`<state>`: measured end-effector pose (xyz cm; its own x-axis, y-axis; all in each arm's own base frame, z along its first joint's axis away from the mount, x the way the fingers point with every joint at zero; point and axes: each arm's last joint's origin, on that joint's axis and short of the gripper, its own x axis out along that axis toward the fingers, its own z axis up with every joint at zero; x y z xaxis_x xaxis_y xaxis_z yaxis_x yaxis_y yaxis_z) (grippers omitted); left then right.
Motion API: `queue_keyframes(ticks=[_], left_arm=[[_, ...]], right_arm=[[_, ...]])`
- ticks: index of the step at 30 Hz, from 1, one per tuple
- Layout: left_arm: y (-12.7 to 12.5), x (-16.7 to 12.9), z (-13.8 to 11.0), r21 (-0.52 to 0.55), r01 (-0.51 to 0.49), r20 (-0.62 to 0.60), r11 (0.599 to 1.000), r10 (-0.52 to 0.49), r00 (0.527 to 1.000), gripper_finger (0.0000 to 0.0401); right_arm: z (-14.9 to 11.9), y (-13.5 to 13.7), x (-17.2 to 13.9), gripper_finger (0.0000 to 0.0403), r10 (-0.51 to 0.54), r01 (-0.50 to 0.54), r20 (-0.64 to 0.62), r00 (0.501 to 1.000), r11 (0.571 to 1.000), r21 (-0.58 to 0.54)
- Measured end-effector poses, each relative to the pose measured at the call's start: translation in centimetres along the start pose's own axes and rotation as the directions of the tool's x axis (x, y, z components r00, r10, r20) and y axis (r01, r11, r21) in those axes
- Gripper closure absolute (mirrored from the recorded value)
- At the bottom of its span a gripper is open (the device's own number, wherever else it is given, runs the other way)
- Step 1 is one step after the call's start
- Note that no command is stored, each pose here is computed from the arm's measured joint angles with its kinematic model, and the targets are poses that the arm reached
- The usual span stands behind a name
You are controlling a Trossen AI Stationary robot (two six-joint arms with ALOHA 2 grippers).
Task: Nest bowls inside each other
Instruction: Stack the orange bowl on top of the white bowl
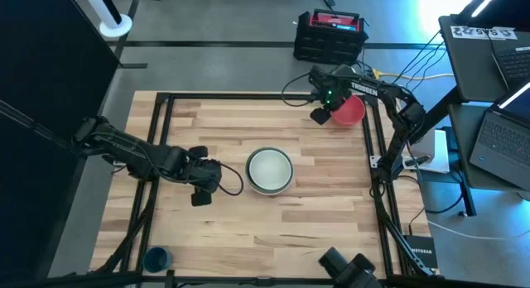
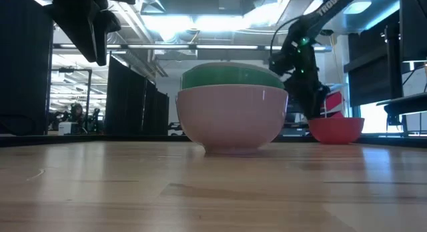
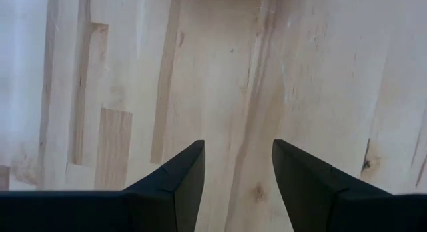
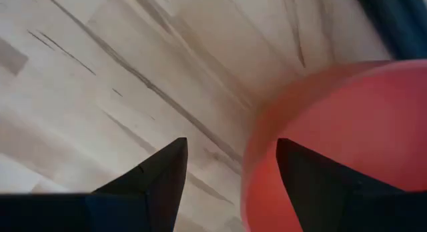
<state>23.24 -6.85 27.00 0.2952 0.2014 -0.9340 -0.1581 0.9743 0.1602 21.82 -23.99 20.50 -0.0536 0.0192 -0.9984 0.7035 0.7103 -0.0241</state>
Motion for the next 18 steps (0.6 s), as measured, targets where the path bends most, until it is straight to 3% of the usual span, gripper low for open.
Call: queue_keyframes(ticks=[9,11,13,15,18], left_arm=[[0.2,-0.2,-0.2,-0.007,-0.002,-0.004,1.0,0.002,1.0,0.0243],[0.2,-0.2,-0.2,-0.008,-0.003,-0.005,1.0,0.003,1.0,0.0243],[0.2,-0.2,-0.2,-0.008,-0.003,-0.005,1.0,0.003,1.0,0.0243],[0.2,-0.2,-0.2,-0.009,-0.003,-0.005,1.0,0.003,1.0,0.0243],[0.2,-0.2,-0.2,-0.019,-0.003,-0.005,1.0,0.003,1.0,0.0243]], right_arm=[[-0.8,-1.0,3.5,0.0309,0.024,-0.025,0.014,1.0,0.999,0.032],[-1.0,-1.1,3.9,0.0366,0.043,-0.044,0.009,0.999,0.999,0.016],[-1.0,-0.9,3.6,0.0389,0.027,-0.027,0.011,1.0,1.0,-0.005],[-0.9,0.2,3.1,0.0398,0.029,-0.029,-0.002,1.0,0.997,-0.069],[-0.8,3.9,1.1,0.0402,0.059,-0.052,0.022,0.998,0.97,-0.236]])
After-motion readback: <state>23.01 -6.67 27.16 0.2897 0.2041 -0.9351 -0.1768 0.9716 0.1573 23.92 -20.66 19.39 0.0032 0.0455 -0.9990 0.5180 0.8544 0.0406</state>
